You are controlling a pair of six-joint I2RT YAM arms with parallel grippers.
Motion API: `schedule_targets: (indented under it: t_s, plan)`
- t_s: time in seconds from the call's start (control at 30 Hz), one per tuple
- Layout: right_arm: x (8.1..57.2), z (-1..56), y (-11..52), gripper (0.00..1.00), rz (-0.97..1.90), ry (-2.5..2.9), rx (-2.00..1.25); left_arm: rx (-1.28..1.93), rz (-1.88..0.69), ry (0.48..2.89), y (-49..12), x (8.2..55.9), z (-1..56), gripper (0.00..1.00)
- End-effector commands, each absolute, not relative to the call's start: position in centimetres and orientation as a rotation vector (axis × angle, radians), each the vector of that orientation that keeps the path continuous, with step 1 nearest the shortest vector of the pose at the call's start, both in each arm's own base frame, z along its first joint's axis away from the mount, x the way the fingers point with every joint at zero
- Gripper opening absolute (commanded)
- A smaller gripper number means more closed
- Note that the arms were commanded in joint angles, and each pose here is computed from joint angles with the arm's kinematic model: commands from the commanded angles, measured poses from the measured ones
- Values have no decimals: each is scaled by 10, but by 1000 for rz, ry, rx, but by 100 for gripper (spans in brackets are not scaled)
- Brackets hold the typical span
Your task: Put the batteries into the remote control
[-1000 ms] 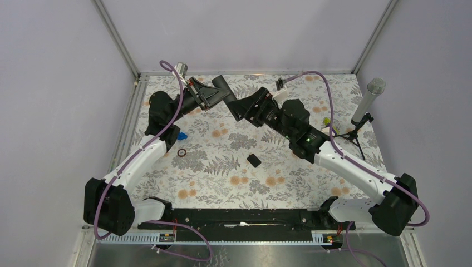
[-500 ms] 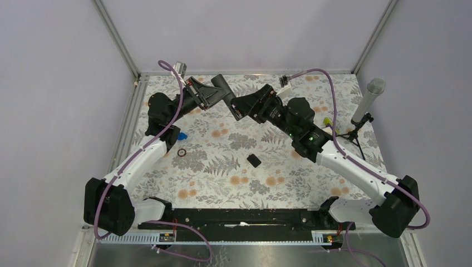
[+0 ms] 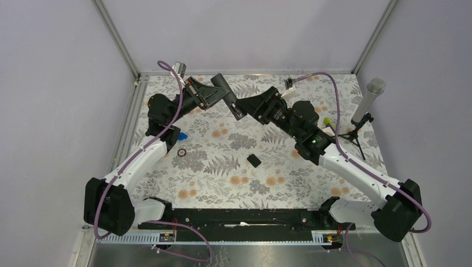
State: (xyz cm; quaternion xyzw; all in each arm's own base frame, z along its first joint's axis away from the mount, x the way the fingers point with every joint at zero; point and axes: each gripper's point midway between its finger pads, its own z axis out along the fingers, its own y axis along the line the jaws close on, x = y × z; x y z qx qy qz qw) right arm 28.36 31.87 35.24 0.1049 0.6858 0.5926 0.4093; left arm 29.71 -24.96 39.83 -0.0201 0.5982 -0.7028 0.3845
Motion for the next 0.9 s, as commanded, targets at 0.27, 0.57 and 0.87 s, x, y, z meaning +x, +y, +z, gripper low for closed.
schedule_targets:
  t_s: [0.27,0.57,0.87]
  plan:
    - [276,376,308,76,1502,1638,186,-46,-1783,1410,-243,296,419,0]
    - [278,367,304,59,1449,1660,176,-86,-1771,1404,-242,303,420,0]
    - [283,352,310,53,1454,1710,207,-134,-1776,1408,-241,310,417,0]
